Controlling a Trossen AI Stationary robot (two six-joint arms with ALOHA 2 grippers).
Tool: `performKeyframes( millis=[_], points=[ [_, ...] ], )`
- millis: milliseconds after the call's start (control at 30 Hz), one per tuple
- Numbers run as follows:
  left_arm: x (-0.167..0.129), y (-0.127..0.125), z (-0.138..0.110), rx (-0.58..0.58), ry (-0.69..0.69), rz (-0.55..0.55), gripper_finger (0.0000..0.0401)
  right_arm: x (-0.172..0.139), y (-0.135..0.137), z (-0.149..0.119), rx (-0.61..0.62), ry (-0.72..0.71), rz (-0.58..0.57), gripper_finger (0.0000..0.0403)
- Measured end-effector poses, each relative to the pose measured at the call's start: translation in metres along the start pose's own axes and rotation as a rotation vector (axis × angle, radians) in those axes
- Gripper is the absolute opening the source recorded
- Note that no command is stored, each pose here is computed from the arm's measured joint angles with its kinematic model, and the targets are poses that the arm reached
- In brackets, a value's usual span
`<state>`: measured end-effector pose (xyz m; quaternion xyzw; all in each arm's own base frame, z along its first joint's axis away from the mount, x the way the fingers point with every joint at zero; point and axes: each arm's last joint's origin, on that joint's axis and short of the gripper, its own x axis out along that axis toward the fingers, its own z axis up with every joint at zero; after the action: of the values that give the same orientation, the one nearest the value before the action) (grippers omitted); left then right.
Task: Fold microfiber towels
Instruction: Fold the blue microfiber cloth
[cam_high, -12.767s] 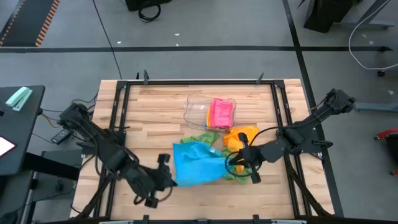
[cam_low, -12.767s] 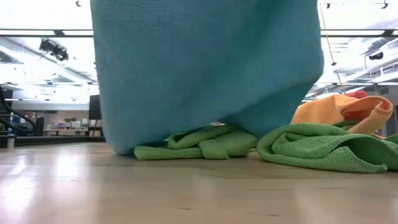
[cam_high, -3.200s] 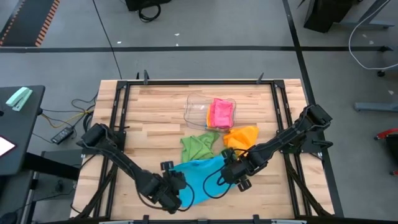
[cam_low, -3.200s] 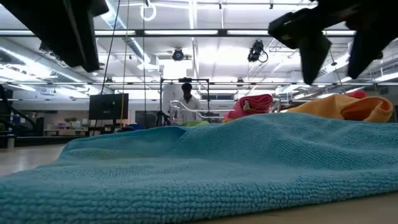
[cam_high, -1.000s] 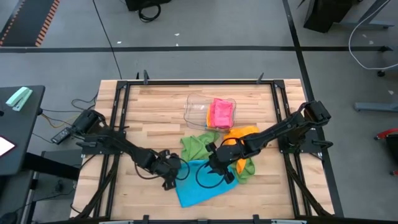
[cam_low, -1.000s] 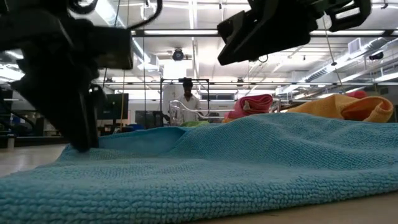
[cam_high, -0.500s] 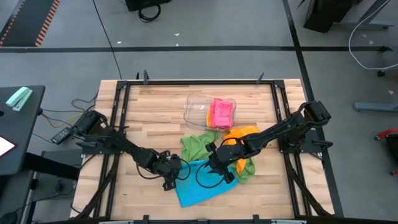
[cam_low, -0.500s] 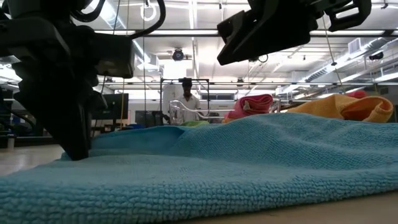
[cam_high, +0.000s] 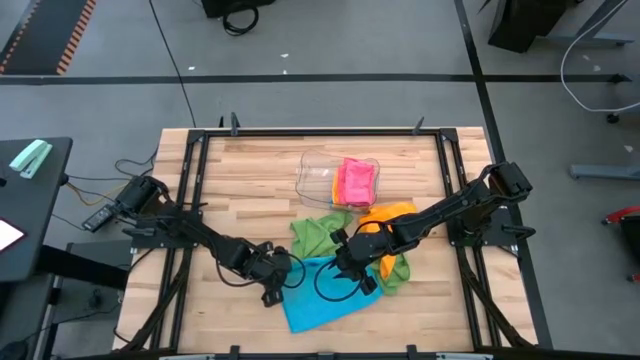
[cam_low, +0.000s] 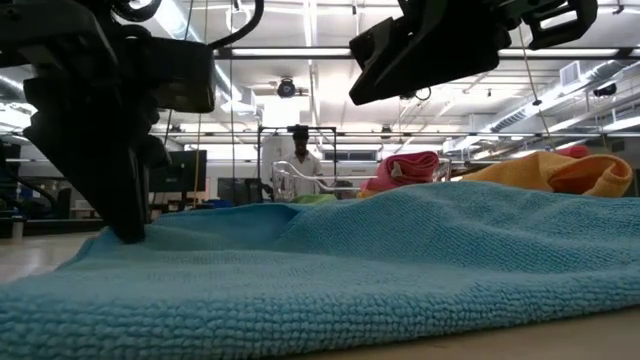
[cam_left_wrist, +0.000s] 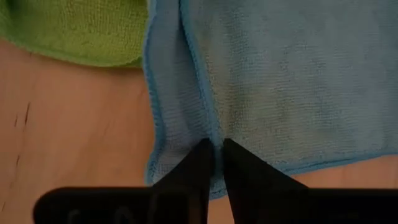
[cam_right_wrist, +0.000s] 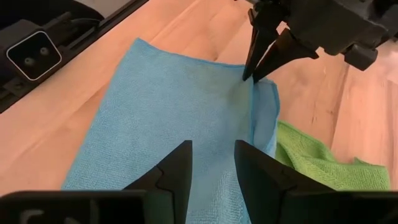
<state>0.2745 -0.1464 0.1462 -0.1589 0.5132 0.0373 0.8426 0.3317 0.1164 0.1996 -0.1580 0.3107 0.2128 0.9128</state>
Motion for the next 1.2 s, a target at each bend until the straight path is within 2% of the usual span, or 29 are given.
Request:
performKeyframes(
  millis=[400, 633, 767, 1000, 1200],
  points=[
    [0.0, -0.003, 0.003, 0.001, -0.047, -0.018, 0.0055, 0.0, 0.0, 0.0, 0.008, 0.0, 0.0, 0.0128],
    [0.004, -0.006, -0.001, 0.017, -0.052, -0.002, 0.0097, 0.0, 0.0, 0.0, 0.011, 0.0, 0.001, 0.0128],
    [0.01, -0.005, -0.003, 0.014, -0.034, 0.016, 0.0103, 0.0, 0.0, 0.001, 0.009, -0.005, 0.0, 0.0128],
    [0.008, -0.004, -0.003, -0.005, -0.029, 0.017, 0.006, 0.0, 0.0, 0.001, 0.014, -0.009, -0.001, 0.0128],
    [0.007, -0.004, -0.002, -0.015, 0.003, -0.026, 0.0016, 0.0, 0.0, 0.001, 0.014, -0.009, -0.001, 0.0128]
  ],
)
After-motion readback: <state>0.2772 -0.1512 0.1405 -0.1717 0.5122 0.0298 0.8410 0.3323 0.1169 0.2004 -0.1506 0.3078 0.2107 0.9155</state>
